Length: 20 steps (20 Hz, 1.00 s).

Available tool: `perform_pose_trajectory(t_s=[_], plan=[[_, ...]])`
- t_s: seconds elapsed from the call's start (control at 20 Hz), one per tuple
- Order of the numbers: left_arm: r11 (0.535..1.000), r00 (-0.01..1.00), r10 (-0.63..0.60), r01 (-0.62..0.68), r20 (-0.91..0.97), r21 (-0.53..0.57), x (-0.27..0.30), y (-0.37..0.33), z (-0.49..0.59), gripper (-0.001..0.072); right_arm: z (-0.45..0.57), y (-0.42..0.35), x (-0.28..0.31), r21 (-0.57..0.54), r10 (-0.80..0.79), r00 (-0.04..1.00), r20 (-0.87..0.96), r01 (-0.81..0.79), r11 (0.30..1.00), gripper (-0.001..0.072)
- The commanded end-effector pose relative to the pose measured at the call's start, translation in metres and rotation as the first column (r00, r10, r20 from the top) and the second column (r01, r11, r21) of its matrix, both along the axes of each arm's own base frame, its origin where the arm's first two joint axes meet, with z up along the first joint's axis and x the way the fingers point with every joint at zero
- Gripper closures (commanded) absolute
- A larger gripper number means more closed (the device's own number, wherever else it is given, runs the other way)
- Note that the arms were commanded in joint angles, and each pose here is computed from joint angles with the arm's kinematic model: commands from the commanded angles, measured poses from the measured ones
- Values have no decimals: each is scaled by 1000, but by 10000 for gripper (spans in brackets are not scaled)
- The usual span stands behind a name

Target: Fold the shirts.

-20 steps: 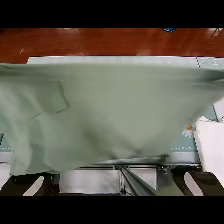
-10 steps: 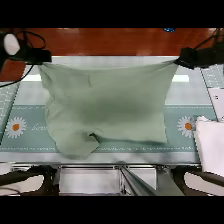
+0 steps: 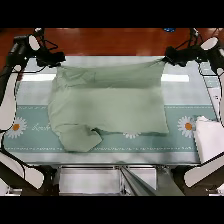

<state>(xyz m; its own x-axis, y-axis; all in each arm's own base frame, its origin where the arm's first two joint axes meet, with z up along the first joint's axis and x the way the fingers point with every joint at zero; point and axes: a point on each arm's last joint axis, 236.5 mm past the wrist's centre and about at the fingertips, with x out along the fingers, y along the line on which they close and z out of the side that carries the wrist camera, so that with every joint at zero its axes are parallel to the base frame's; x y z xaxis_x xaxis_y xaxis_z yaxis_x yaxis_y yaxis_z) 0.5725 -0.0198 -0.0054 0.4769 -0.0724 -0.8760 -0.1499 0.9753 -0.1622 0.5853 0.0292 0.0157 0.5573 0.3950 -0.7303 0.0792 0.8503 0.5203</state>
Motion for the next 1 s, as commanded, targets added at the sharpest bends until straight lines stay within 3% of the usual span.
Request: perform_pose_trajectory(t_s=[0.0,0.25,0.55,0.8,0.85,0.9,0.95], plan=[[992,995,-74,66,-67,-105,-12,-9,-12,693,-13,-11,-10,60,1,997,-77,3,998,689],[960,885,-276,239,-375,-143,-93,-9,-40,693,-50,-14,-88,-10,210,912,-353,-228,974,689],[961,784,-273,200,-558,-189,-146,-6,-83,692,-84,-9,-131,51,228,833,-504,-235,971,689],[967,766,-250,168,-593,-190,-156,-4,-90,692,-93,-5,-142,73,222,811,-542,-218,973,689],[967,763,-250,167,-596,-191,-157,-4,-90,687,-93,-6,-142,72,219,812,-541,-215,974,660],[970,756,-239,152,-610,-192,-160,-4,-89,585,-93,-6,-142,73,206,810,-549,-199,977,434],[970,734,-239,145,-635,-197,-168,-4,-87,290,-92,-6,-145,78,213,803,-556,-205,976,304]])
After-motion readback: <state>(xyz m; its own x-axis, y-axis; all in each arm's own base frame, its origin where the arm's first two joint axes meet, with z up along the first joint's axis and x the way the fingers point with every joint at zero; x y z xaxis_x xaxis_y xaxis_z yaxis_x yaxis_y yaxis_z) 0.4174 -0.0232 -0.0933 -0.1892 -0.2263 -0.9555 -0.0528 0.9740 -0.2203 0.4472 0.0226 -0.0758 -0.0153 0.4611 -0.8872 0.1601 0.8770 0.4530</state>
